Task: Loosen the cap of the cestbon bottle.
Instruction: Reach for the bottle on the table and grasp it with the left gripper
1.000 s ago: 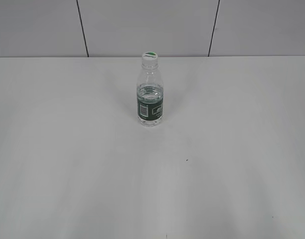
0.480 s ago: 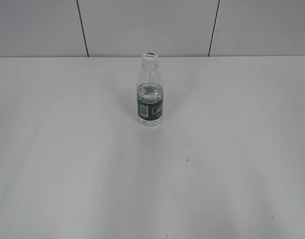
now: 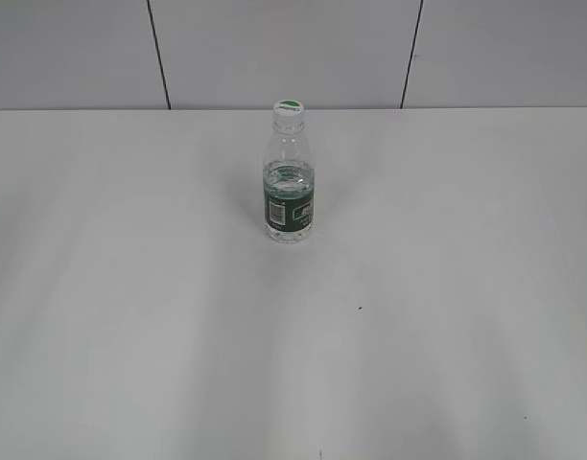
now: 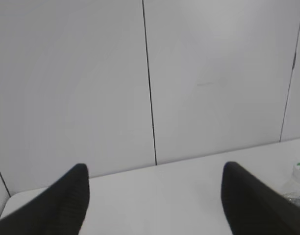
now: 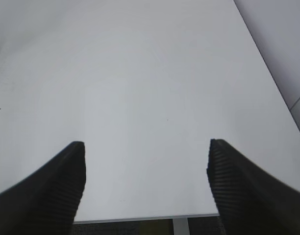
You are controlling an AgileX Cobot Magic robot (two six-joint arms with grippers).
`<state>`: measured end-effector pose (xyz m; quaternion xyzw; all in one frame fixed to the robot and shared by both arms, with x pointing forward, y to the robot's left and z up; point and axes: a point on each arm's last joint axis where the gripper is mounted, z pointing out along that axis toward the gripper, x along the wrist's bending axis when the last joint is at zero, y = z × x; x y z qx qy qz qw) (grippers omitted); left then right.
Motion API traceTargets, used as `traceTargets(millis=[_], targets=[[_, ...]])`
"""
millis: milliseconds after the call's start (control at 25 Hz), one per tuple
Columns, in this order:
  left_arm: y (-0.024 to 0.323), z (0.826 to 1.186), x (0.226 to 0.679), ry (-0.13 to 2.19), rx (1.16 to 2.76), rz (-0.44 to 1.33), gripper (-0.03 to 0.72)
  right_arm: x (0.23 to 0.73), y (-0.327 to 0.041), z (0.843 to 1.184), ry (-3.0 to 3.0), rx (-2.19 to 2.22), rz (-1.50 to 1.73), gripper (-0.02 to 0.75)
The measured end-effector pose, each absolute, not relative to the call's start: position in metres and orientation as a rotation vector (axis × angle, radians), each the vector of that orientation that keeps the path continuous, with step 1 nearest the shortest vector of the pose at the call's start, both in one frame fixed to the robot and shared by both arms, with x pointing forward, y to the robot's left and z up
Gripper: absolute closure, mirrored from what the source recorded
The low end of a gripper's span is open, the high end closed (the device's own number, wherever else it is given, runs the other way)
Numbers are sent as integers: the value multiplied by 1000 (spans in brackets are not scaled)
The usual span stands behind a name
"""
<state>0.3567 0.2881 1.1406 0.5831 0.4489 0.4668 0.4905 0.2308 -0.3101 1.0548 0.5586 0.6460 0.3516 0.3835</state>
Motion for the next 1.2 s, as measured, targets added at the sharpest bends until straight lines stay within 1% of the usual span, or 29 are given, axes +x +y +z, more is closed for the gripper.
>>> traceTargets(millis=[160,200,360,440,560,720,840,1000,1200], targets=[[282,1122,406,1115,1498,1095,182,231,-310,1055,1647,1424,896,148],[277,1113,422,1130,1534,1071,182,231,-310,1055,1647,1424,896,148],[251,1092,456,1084,1589,1103,182,231,-310,1055,1647,1424,896,148],[234,1082,467,1036,1628,1121,182,231,-310,1055,1647,1424,896,148],[213,1064,478,1001,1701,1094,182,231,-310,1055,1647,1424,896,148],[200,1049,484,990,1751,1061,182,231,-310,1055,1647,1424,896,148],[200,1047,486,1012,1734,1056,182,231,-310,1055,1647,1424,896,148],[201,1049,491,1040,1642,1046,182,231,-310,1055,1647,1424,896,148],[201,1027,509,1032,1606,943,182,231,-310,1055,1646,1423,897,148]])
